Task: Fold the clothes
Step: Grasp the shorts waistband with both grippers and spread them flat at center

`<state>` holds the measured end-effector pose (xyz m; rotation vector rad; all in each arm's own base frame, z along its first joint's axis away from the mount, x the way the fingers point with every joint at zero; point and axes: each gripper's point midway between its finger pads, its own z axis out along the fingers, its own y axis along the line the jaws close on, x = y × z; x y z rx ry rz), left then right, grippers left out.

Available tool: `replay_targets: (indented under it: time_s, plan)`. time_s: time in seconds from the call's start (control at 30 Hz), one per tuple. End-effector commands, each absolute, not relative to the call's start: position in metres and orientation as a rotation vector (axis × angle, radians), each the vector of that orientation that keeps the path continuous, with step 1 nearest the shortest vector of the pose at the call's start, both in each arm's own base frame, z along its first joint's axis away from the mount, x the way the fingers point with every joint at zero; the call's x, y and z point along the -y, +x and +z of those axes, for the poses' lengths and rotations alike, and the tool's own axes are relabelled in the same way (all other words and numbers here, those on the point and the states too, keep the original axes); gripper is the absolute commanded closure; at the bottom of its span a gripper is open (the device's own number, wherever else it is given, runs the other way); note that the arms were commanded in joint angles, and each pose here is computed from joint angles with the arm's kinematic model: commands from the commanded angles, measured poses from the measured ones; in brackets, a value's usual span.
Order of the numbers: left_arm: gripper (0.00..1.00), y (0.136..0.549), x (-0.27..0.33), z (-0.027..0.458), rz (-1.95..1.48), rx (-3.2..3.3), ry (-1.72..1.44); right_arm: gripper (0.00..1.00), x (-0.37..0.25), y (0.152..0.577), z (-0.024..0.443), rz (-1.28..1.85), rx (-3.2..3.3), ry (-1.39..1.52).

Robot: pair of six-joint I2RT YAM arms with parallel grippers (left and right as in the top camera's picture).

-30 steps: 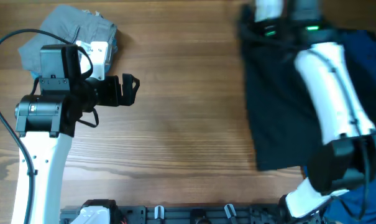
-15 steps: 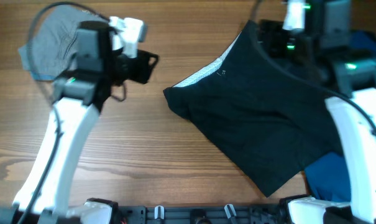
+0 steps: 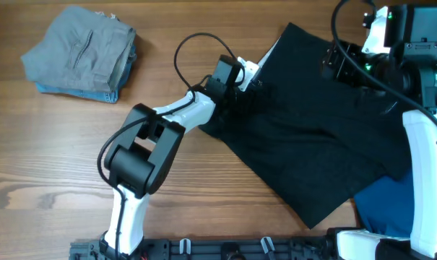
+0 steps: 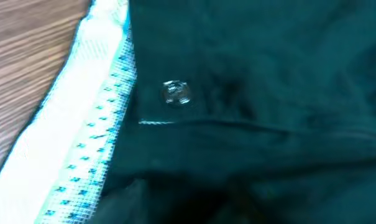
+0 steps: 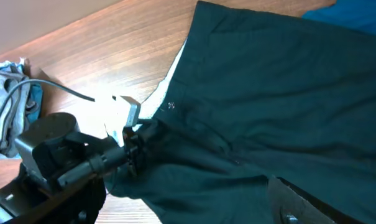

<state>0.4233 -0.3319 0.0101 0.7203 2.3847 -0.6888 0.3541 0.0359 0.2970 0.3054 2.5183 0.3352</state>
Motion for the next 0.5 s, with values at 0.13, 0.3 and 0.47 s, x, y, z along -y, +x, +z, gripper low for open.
replay_targets:
  time_s: [0.13, 0.3, 0.47]
  plan:
    - [0.96, 0.440, 0.210, -0.080, -0.184, -2.709, 0.401, 0.12, -0.024, 0.342, 0.278, 0.222, -2.615, 0.279]
    - [0.96, 0.457, 0.087, -0.051, -0.078, -2.810, 0.016, 0.12, -0.026, 0.329, 0.239, 0.230, -2.794, 0.409]
    - [0.88, 0.456, 0.100, 0.041, -0.166, -2.699, 0.116, 0.12, -0.026, 0.333, 0.206, 0.208, -2.908, 0.446]
